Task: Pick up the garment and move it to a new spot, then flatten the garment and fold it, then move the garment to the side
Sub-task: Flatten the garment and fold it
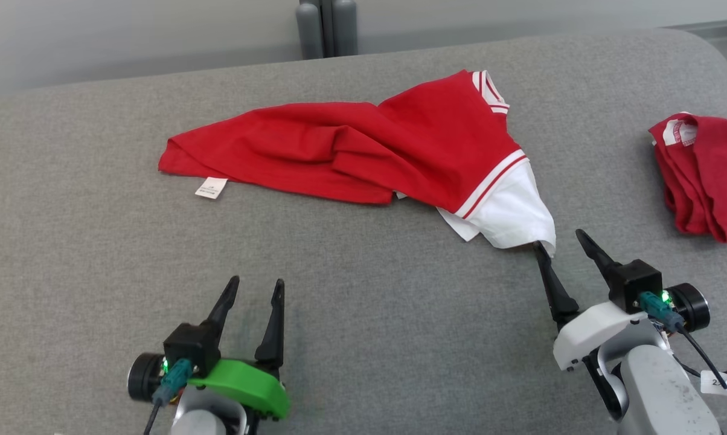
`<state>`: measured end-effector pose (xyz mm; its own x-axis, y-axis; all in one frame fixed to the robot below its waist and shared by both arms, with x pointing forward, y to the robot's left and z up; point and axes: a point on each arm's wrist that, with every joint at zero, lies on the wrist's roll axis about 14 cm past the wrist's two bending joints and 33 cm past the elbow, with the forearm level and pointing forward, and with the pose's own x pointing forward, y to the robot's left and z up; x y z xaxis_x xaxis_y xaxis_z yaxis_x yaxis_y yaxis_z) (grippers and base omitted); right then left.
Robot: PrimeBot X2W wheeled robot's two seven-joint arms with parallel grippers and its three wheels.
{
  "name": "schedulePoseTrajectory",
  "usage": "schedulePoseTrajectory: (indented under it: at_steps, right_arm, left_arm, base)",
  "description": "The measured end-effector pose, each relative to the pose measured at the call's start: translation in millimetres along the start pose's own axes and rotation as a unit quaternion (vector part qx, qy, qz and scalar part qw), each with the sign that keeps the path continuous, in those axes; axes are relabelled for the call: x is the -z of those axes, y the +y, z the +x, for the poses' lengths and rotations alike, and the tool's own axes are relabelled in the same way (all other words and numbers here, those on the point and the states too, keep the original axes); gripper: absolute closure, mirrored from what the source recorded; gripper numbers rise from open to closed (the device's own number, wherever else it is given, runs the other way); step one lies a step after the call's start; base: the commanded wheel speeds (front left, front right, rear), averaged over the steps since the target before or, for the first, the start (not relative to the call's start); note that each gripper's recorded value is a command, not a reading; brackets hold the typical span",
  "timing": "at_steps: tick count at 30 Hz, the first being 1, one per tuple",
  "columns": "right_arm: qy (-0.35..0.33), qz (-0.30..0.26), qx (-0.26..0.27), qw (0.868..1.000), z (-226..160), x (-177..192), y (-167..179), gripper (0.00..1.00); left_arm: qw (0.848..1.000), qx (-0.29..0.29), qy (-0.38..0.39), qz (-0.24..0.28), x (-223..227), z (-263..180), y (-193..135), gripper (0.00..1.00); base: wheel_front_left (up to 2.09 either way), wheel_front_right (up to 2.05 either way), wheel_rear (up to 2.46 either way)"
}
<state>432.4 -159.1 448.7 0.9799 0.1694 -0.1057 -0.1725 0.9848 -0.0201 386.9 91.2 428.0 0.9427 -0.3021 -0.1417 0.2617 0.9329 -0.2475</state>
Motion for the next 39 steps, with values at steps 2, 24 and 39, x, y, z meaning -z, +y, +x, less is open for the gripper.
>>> schedulePoseTrajectory:
  at_steps: [2,24,39]
  right_arm:
    - [-0.007,0.004,0.008,1.000,2,-3,-3,0.00]
    - [-0.040,0.038,0.043,0.998,36,-10,-30,0.00]
    - [-0.032,0.041,0.079,0.995,27,-3,-55,0.00]
  left_arm:
    - [1.000,0.019,-0.005,0.003,-4,11,-10,0.00]
    - [0.973,0.209,0.061,0.081,43,130,-84,0.00]
    - [0.975,0.188,0.085,0.077,61,149,-75,1.00]
  base:
    - [0.00,0.00,0.00]
    - [0.00,0.00,0.00]
    - [0.00,0.00,0.00]
